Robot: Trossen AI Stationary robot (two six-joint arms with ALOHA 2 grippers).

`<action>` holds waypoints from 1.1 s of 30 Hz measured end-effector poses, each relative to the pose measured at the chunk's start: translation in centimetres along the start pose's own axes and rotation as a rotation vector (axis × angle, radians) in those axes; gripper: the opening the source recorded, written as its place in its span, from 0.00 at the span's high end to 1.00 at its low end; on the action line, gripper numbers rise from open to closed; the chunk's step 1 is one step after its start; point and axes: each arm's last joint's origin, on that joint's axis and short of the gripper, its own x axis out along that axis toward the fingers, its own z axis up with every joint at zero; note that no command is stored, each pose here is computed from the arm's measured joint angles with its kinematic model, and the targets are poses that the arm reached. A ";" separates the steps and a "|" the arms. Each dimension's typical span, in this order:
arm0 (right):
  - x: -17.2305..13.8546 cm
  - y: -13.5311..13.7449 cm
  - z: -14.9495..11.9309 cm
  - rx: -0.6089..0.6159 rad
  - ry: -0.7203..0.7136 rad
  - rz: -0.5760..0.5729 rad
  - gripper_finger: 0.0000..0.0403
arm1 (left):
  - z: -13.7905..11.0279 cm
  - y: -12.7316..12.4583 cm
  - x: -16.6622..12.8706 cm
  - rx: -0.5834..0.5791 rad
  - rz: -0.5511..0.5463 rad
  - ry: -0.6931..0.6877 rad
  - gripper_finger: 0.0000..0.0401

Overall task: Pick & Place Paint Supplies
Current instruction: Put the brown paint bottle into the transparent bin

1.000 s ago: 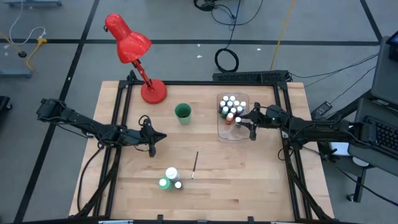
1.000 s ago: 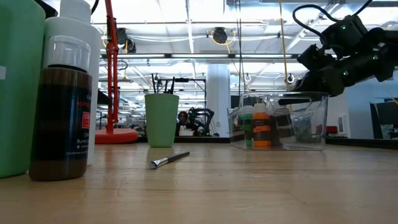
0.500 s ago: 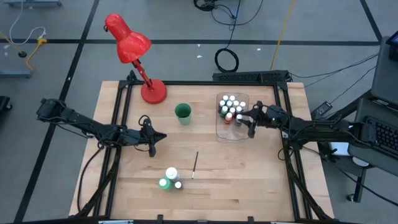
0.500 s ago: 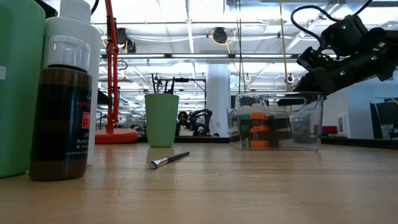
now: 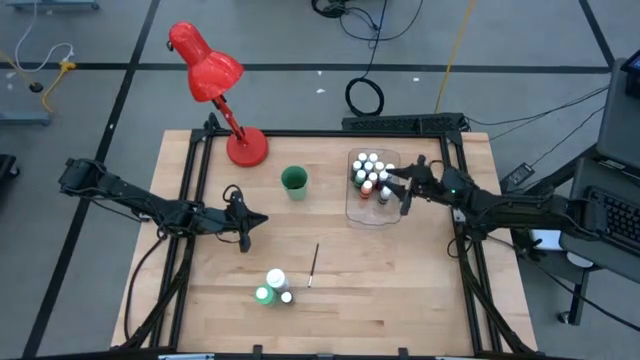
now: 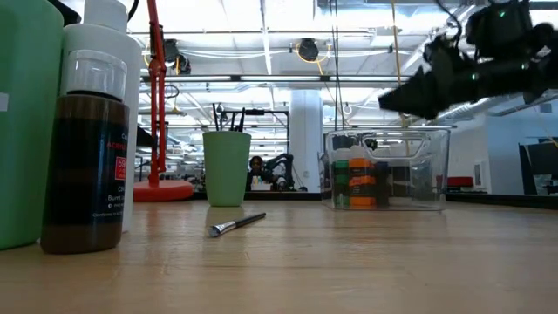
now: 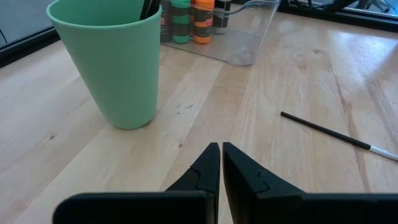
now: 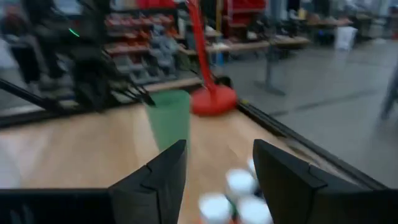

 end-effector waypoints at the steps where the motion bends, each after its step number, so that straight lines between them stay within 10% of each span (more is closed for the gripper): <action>1: -0.1 0.3 0.6 0.007 -0.026 0.016 0.55 | 0.0 0.0 0.0 -0.002 0.000 0.000 0.95; 14: -4.9 12.8 9.7 -0.218 -0.194 0.582 0.79 | -0.3 -0.3 -0.1 -0.049 -0.017 0.023 0.95; 19: -7.4 16.2 6.9 -0.358 -0.093 0.702 0.98 | -0.3 -0.5 -0.2 -0.130 -0.070 0.043 0.95; 33: -6.8 22.9 -2.1 -0.475 0.027 0.641 1.00 | -0.3 -0.6 -0.2 -0.132 -0.114 0.059 0.95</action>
